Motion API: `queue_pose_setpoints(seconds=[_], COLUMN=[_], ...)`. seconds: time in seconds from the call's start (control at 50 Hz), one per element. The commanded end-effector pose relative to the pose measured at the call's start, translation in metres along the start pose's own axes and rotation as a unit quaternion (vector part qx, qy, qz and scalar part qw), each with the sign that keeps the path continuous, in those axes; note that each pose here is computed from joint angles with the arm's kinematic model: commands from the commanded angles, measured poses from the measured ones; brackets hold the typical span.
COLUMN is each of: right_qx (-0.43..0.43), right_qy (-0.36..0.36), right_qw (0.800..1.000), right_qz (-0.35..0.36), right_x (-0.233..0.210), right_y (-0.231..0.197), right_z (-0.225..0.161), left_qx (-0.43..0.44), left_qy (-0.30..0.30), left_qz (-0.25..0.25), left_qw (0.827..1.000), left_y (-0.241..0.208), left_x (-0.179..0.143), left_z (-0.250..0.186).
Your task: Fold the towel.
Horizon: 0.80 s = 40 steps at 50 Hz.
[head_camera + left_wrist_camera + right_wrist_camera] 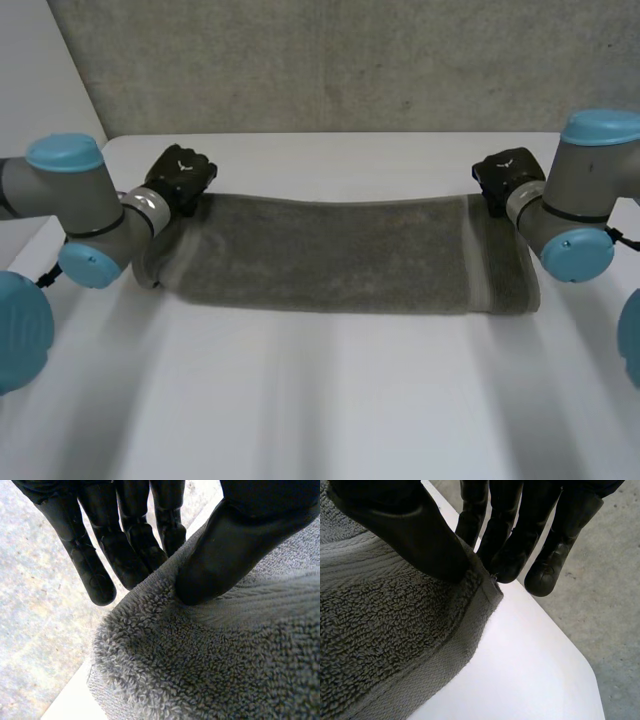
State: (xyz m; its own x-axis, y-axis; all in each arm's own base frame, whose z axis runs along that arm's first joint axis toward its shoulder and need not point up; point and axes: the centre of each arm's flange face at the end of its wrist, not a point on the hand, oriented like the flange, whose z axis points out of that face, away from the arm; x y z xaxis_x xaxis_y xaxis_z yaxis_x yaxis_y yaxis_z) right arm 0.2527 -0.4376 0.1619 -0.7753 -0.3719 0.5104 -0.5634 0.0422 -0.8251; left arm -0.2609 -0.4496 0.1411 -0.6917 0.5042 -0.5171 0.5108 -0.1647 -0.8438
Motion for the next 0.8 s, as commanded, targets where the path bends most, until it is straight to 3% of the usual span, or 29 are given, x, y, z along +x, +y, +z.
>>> queue_pose_setpoints(seconds=[0.02,0.2,0.36,0.44,0.62,0.8], right_qx=[0.005,0.023,0.051,0.051,-0.005,-0.029], right_qy=[-0.005,0.006,0.012,-0.005,-0.075,-0.1], right_qw=[1.0,1.0,0.998,0.998,0.997,0.994], right_qz=[-0.005,0.001,0.016,0.027,0.028,0.036], right_x=[-0.008,0.002,0.026,0.03,0.006,-0.014], right_y=[0.0,-0.021,-0.066,-0.079,-0.048,-0.01], right_z=[0.003,-0.005,-0.045,-0.084,-0.154,-0.174], left_qx=[-0.01,-0.009,-0.014,-0.026,-0.045,-0.064], left_qy=[0.001,-0.044,-0.052,-0.046,0.016,0.021], left_qz=[0.002,0.009,0.004,0.001,-0.017,-0.033], left_qw=[1.0,0.999,0.999,0.999,0.999,0.997], left_y=[0.008,-0.017,-0.055,-0.071,-0.069,-0.048], left_x=[0.01,-0.007,-0.024,-0.028,-0.012,-0.009], left_z=[0.003,-0.003,-0.034,-0.066,-0.13,-0.151])
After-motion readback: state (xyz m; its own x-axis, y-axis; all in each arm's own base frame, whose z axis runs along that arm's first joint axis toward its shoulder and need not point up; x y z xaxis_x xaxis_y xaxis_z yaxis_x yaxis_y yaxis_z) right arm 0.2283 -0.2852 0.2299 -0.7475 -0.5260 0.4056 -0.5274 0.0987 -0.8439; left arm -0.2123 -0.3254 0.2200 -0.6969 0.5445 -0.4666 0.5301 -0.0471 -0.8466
